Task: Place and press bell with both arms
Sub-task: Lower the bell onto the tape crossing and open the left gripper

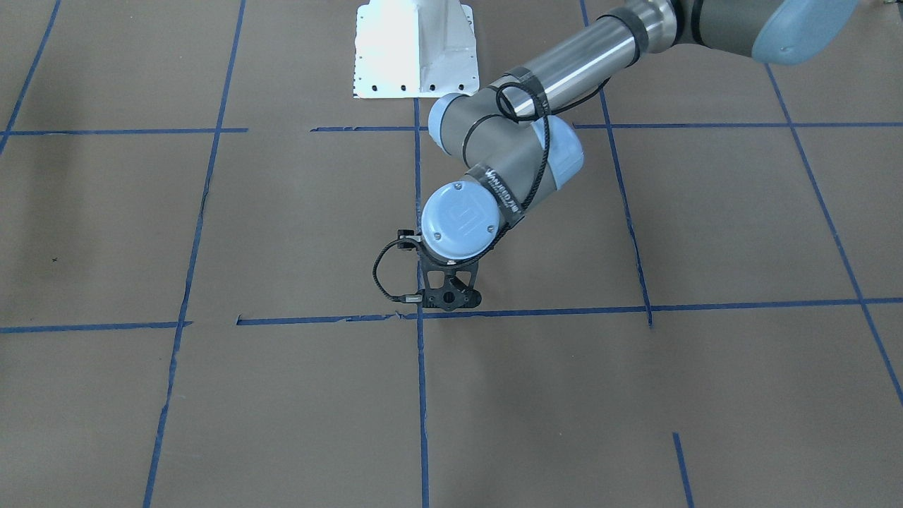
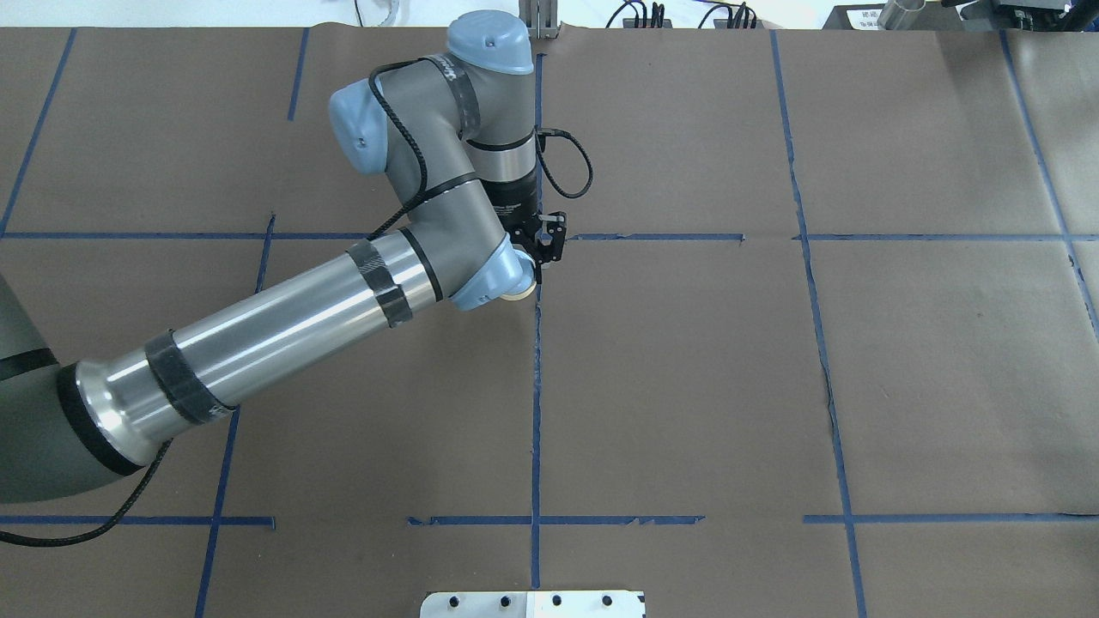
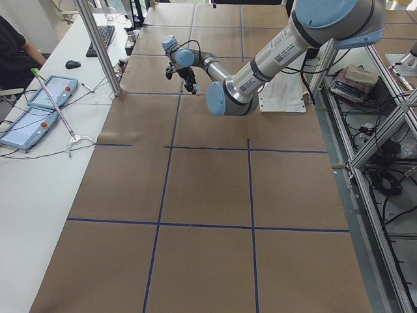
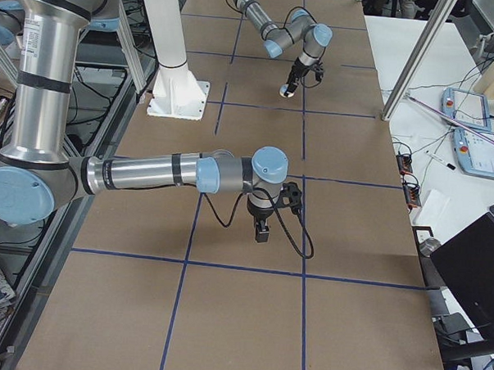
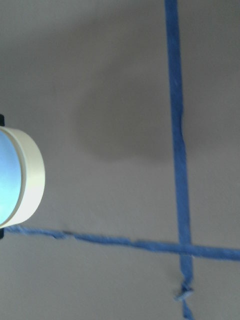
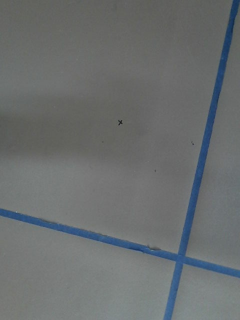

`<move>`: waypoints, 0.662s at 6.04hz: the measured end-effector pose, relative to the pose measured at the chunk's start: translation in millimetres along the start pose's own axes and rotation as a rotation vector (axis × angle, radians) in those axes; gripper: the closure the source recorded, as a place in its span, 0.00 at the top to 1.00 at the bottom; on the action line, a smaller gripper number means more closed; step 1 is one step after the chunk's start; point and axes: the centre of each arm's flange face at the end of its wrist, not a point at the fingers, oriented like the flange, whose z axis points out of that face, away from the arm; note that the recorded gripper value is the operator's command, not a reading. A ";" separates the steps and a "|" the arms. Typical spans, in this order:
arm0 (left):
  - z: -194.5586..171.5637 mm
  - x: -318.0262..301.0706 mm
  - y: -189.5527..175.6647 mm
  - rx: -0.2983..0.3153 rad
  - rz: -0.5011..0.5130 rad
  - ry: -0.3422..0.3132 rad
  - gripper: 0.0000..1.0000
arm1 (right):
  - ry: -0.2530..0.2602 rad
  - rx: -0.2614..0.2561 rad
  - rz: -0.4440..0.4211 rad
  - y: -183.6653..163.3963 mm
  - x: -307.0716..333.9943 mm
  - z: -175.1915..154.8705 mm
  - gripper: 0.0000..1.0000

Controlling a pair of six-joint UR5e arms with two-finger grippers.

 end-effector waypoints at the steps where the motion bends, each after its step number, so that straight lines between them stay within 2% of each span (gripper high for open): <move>1: 17.8 16.3 0.8 0.001 -0.015 -0.020 0.08 | -0.001 0.000 -0.001 -0.1 -0.5 -0.1 1.00; 3: 41.4 26.1 2.6 0.010 -0.035 -0.033 0.19 | -0.001 0.001 -0.001 -0.2 -1.0 -0.4 1.00; 4: 46.2 27.8 3.7 0.009 -0.035 -0.032 0.30 | -0.002 0.002 -0.001 -0.3 -1.4 -0.8 1.00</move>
